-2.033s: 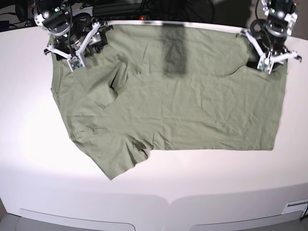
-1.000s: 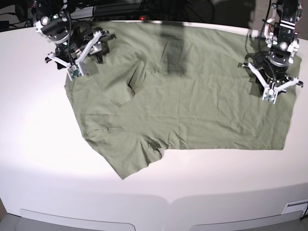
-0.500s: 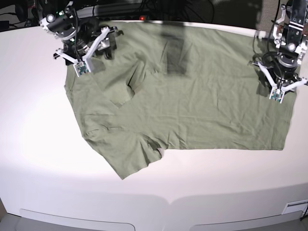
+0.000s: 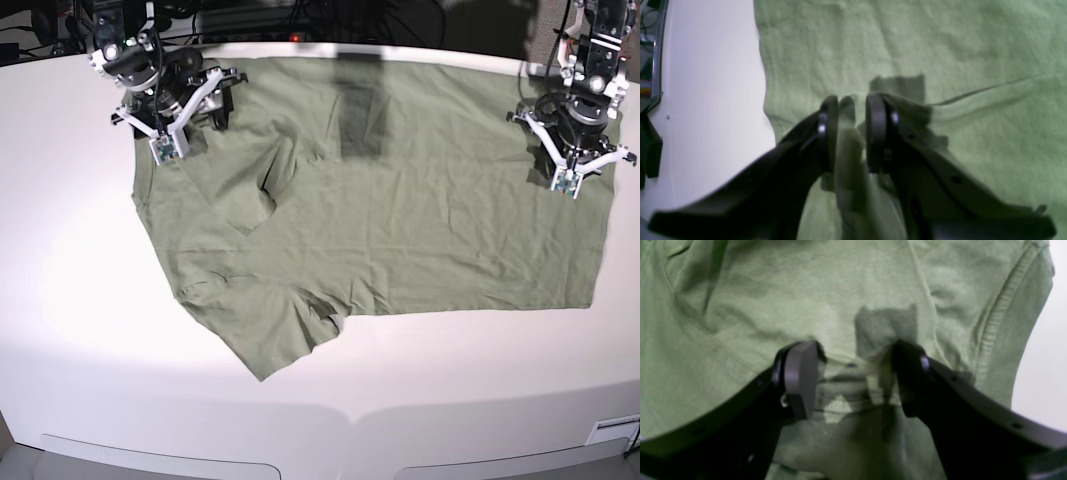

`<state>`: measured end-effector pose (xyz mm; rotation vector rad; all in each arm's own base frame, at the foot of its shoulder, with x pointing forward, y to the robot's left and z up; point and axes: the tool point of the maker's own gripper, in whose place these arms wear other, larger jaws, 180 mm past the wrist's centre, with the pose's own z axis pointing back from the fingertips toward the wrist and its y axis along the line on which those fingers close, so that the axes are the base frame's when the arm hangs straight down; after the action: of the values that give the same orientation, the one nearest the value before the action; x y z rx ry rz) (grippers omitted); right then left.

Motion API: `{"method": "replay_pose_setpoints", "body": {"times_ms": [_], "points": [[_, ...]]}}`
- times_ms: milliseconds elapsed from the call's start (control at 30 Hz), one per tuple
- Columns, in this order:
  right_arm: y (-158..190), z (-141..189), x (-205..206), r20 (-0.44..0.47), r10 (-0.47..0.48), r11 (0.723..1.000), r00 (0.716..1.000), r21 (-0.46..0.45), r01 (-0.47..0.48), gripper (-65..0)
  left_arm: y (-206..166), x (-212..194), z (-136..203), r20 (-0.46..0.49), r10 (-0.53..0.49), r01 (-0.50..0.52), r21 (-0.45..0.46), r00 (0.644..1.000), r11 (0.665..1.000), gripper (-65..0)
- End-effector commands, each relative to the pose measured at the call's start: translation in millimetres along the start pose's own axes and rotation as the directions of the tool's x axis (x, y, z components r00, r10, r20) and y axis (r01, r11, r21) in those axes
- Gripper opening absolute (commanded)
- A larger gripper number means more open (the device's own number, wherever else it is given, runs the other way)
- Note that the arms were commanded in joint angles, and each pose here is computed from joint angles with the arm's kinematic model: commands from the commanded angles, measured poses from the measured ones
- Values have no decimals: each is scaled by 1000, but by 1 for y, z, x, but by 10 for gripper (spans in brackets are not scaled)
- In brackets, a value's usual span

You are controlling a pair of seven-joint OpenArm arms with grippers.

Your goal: Fold the T-shirt properly

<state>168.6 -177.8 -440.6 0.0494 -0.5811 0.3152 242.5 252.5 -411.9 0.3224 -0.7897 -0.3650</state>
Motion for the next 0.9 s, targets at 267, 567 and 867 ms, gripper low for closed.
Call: {"method": "replay_pose_setpoints", "body": {"times_ms": [267, 567, 867], "points": [[-21, 3, -12, -78, 29, 995, 997, -94, -36, -285, 10, 9, 2, 32, -13, 13, 27, 999, 1000, -504], [-58, 14, -17, -81, -44, 978, 996, -209, 26, -285, 11, 10, 1, 34, -13, 12, 28, 999, 1000, -504], [-56, 15, -14, -50, -104, 981, 993, -169, 94, -285, 11, 8, 1, 26, -13, 12, 28, 1000, 1000, -504]]}}
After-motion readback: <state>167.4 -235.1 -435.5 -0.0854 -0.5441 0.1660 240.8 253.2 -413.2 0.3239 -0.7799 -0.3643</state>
